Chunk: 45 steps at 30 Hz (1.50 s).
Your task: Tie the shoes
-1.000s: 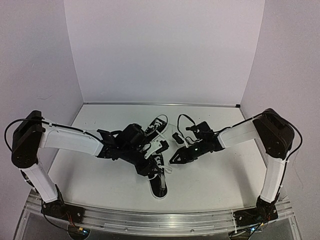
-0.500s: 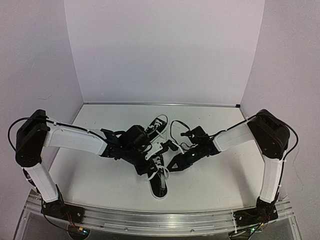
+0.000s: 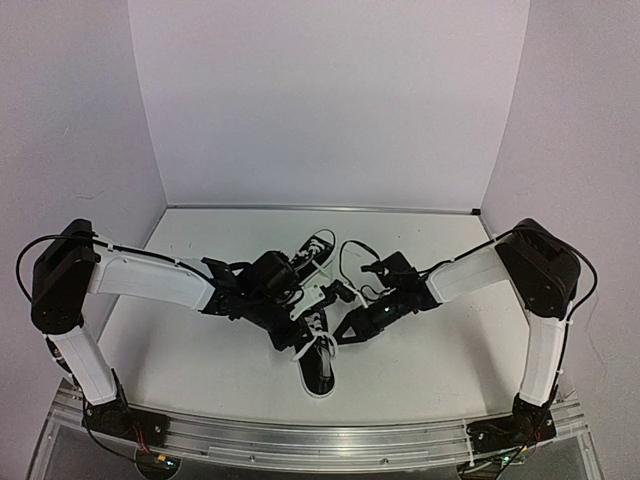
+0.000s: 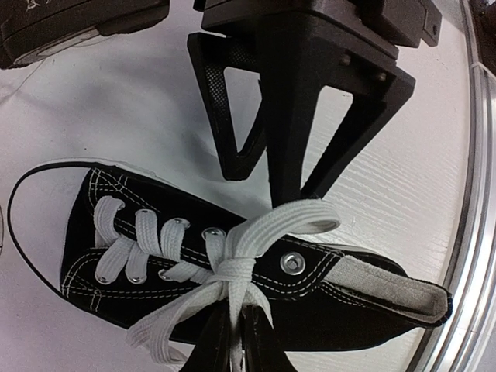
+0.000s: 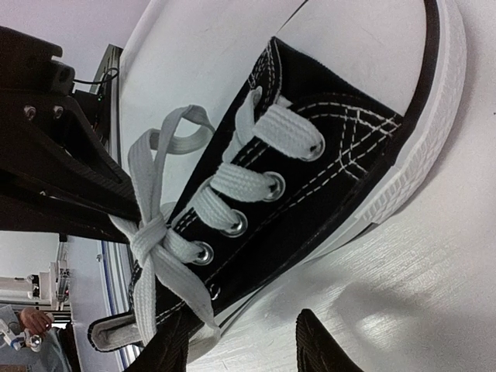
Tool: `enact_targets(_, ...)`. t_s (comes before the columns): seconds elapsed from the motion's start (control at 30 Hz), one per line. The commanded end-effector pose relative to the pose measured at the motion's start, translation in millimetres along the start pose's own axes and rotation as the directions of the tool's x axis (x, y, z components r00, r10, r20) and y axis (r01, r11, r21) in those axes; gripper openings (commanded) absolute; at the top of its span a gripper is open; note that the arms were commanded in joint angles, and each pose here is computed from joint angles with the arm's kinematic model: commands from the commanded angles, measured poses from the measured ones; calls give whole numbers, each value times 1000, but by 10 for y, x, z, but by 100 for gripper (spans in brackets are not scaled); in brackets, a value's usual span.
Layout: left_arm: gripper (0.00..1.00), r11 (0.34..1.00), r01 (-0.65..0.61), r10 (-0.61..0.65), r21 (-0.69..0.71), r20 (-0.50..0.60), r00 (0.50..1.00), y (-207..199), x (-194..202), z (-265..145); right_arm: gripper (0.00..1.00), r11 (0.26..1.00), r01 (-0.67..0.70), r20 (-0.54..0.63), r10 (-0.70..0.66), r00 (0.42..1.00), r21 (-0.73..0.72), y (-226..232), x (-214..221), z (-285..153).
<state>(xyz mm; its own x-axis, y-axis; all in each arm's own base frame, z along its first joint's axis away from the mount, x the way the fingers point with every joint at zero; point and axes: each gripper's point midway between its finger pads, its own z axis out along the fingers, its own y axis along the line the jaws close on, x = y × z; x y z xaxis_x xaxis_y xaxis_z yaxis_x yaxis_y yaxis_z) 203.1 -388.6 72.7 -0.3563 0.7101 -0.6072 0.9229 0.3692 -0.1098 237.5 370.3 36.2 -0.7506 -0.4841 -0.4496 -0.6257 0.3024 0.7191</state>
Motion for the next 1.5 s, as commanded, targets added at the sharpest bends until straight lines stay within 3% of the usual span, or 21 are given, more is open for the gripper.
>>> enact_targets(0.0, 8, 1000, -6, 7, -23, 34, 999, 52, -190, -60, 47, 996, 79, 52, -77, 996, -37, 243, -243, -113)
enact_targets(0.27, 10, 999, -7, 9, -35, 40, 999, 72, -211, -96, 43, 997, 74, 37, -73, 997, -36, 207, -228, -22)
enact_targets(0.6, 0, 998, 3, 1, -68, 53, 999, 146, -223, -227, 35, 996, 79, 18, -78, 997, -32, 225, -206, 85)
enact_targets(0.9, 0, 994, 7, 0, -106, 66, 998, 204, -223, -420, 22, 997, 71, 18, -71, 997, -16, 189, -211, 103)
enact_targets(1.2, 0, 989, 5, 5, -150, 66, 998, 221, -91, -684, 18, 998, 59, 18, -59, 998, -11, 188, -200, 94)
enact_targets(1.47, 6, 995, -95, 96, -25, 42, 995, -91, 236, -700, 8, 998, 64, 38, -64, 997, 17, 231, -292, 27)
